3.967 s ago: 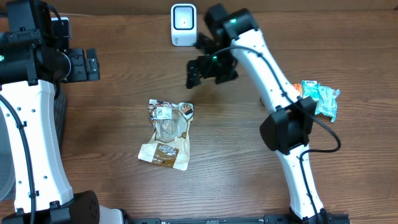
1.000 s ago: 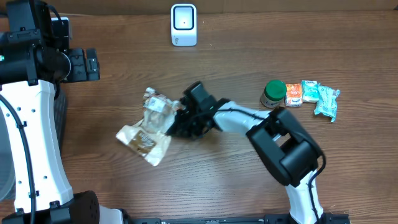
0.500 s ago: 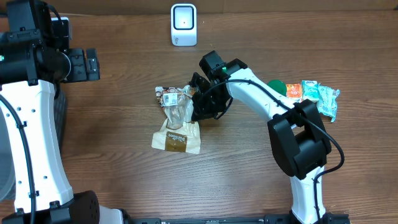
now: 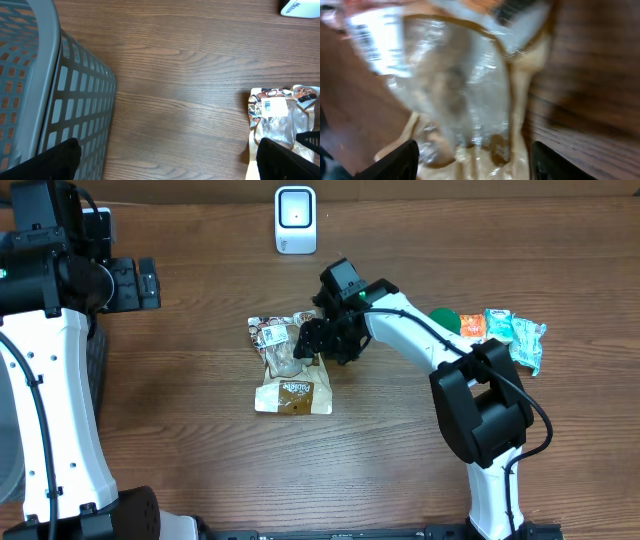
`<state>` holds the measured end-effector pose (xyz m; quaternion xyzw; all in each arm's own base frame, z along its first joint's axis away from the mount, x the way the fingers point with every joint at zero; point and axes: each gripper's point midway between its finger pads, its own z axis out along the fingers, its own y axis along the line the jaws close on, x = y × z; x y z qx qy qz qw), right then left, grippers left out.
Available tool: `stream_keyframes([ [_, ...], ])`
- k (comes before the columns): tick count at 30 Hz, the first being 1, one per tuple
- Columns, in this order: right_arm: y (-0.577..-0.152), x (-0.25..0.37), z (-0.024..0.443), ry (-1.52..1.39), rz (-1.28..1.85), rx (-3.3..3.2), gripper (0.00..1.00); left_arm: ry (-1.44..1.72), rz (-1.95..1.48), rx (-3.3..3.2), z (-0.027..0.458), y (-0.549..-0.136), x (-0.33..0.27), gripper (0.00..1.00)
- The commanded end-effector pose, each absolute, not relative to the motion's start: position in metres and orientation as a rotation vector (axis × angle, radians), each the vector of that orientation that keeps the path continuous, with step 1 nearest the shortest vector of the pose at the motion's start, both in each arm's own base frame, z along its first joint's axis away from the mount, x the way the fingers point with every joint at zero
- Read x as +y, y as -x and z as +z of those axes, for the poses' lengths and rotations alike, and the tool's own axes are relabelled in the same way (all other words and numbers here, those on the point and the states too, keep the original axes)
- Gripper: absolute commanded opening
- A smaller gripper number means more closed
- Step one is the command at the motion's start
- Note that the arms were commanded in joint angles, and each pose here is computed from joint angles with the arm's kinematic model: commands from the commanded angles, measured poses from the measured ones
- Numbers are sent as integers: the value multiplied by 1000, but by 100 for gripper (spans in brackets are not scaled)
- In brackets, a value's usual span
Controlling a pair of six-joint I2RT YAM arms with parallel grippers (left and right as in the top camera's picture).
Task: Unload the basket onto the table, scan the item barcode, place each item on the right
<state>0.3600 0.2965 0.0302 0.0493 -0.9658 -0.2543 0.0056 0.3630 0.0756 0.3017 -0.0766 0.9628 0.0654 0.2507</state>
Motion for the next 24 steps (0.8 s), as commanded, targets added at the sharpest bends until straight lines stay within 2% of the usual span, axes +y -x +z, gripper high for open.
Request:
stream_keyframes([
  [1,-353,287,17,71,-742,-2991,69,197,190,2606,307,-362,79,100],
  [4,-346,288,8,51,-769,-2971,69,198,189,2605,307,-362,78,100],
  [8,-339,306,11,-127,-974,-2908,73,198,190,2605,307,-362,79,99],
  [14,-332,317,-10,-65,-1056,-2873,72,198,189,2605,307,-362,78,100],
  [16,-331,324,-25,11,-1055,-2856,66,198,190,2605,307,-362,79,99],
  [19,-336,333,-45,113,-1072,-2836,51,198,190,2605,307,-362,79,100],
  [21,-339,335,-54,184,-1075,-2822,38,197,190,2606,307,-362,78,100],
  [24,-344,335,-58,202,-1082,-2834,24,197,189,2605,307,-362,78,100],
])
